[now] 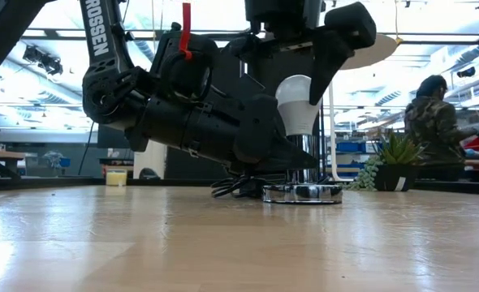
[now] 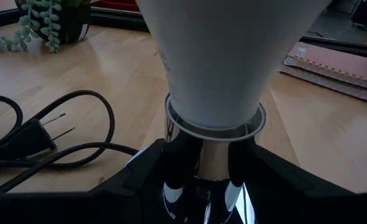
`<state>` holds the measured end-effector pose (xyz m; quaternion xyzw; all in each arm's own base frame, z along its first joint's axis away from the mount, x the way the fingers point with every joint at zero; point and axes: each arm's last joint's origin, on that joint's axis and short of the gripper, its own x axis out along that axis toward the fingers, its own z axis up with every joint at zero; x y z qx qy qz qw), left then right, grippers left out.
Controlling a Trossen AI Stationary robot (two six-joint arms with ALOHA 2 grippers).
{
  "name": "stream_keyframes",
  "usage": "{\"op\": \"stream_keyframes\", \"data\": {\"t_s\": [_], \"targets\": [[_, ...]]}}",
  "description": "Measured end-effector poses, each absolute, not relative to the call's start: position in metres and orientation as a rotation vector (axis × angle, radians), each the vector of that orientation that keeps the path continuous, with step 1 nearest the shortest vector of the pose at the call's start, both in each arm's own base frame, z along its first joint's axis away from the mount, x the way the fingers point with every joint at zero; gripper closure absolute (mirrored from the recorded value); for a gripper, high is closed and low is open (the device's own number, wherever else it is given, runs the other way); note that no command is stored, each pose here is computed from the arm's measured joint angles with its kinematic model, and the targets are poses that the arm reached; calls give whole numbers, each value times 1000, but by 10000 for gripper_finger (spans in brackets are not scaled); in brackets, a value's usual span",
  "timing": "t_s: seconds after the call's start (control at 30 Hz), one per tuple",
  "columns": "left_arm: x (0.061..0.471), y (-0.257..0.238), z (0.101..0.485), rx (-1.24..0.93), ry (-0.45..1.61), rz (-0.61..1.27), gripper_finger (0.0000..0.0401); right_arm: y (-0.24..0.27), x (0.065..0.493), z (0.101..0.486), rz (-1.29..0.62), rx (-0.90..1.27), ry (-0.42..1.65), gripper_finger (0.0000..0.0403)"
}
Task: Screw lightbulb
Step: Insert the white lightbulb into the lamp
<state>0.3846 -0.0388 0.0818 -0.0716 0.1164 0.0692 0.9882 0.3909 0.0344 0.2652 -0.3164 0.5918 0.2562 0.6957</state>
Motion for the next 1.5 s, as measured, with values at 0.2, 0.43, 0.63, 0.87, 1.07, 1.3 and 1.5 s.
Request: {"op": "stream_keyframes", "data": {"t_s": [0.2,0.43,0.63,0.87,1.07,1.3,1.5], "targets": [[385,-39,82,-143,234,138,211,34,391,265,594,-716,1317,27],[385,-39,82,-143,234,138,210,35,387,255,625,-685,1349,27],[385,-39,82,-142,237,138,211,37,388,250,621,-692,1335,28],[385,-39,82,-142,238,138,211,37,387,250,624,-696,1350,28],[385,-39,81,-142,238,137,211,36,387,250,626,-696,1352,34],[385,-39,82,-142,239,137,211,32,387,250,633,-666,1347,89],[384,-39,81,-141,240,136,211,32,385,247,618,-652,1355,135]]}}
